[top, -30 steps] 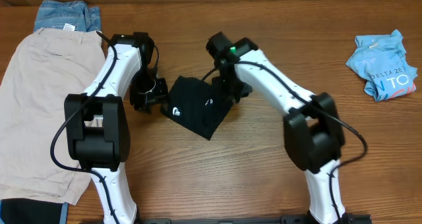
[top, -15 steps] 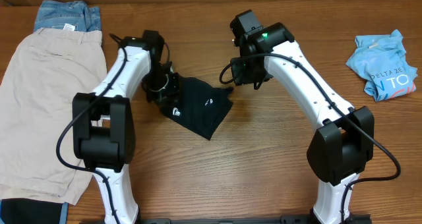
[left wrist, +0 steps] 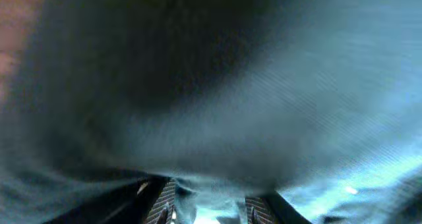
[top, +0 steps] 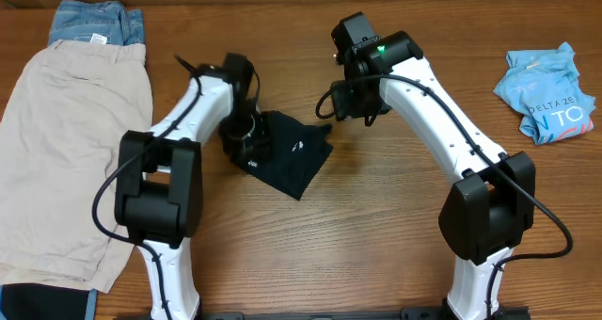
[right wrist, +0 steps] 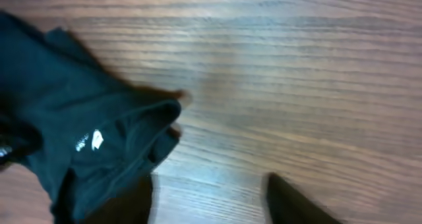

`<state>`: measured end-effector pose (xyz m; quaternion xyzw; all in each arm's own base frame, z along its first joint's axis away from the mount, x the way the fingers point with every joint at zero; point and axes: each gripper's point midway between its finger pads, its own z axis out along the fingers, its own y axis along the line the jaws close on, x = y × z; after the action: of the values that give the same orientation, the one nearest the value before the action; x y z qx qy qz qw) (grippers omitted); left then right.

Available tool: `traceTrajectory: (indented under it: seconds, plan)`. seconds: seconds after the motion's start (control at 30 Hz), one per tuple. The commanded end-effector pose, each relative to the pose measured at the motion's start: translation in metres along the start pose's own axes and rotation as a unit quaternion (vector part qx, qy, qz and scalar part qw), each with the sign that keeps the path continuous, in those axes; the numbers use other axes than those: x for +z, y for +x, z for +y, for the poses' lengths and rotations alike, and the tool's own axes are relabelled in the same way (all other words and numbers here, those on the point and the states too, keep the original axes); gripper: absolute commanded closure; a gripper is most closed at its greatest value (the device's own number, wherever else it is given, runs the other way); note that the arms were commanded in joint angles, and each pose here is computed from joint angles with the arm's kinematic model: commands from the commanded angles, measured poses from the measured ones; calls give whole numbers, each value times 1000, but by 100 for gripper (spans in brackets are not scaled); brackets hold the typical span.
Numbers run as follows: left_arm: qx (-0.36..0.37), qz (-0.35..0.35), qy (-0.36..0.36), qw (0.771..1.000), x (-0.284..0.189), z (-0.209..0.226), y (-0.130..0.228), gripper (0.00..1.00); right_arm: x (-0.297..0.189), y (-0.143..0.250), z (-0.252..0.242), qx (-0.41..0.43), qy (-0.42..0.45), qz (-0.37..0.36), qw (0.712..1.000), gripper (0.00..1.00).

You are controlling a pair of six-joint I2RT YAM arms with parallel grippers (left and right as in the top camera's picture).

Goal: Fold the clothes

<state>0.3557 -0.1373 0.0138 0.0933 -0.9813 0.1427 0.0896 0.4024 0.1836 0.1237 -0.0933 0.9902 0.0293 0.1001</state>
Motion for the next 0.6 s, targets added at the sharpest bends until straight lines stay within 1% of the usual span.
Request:
traceTrajectory:
  seconds: [0.0, 0.1, 0.17, 0.33, 0.43, 0.47, 0.53, 0.57]
  plan:
    - [-26, -6, -51, 998, 15, 24, 2, 61, -12, -12, 1, -55, -4, -32, 998, 35]
    - [-28, -47, -90, 994, 8, 43, -17, 61, -13, -20, 4, -73, -7, -48, 996, 33]
    - [3, -79, -96, 992, 2, 48, -36, 60, -13, -24, 5, -72, -9, -57, 996, 32]
    - [35, -151, -76, 985, -22, 51, -81, 57, -13, -25, 7, -72, -15, -59, 996, 31]
    - [43, -196, -65, 978, -44, 54, -106, 52, -13, -25, 8, -73, -19, -59, 995, 31]
    - [45, -204, -55, 976, -52, 52, -112, 51, -13, -25, 9, -73, -22, -59, 995, 31]
    - [72, -207, -26, 975, -69, 40, -116, 47, -14, -26, 10, -73, -23, -61, 995, 30]
    - [82, -207, -19, 975, -80, 35, -116, 46, -14, -27, 10, -73, -24, -64, 995, 28]
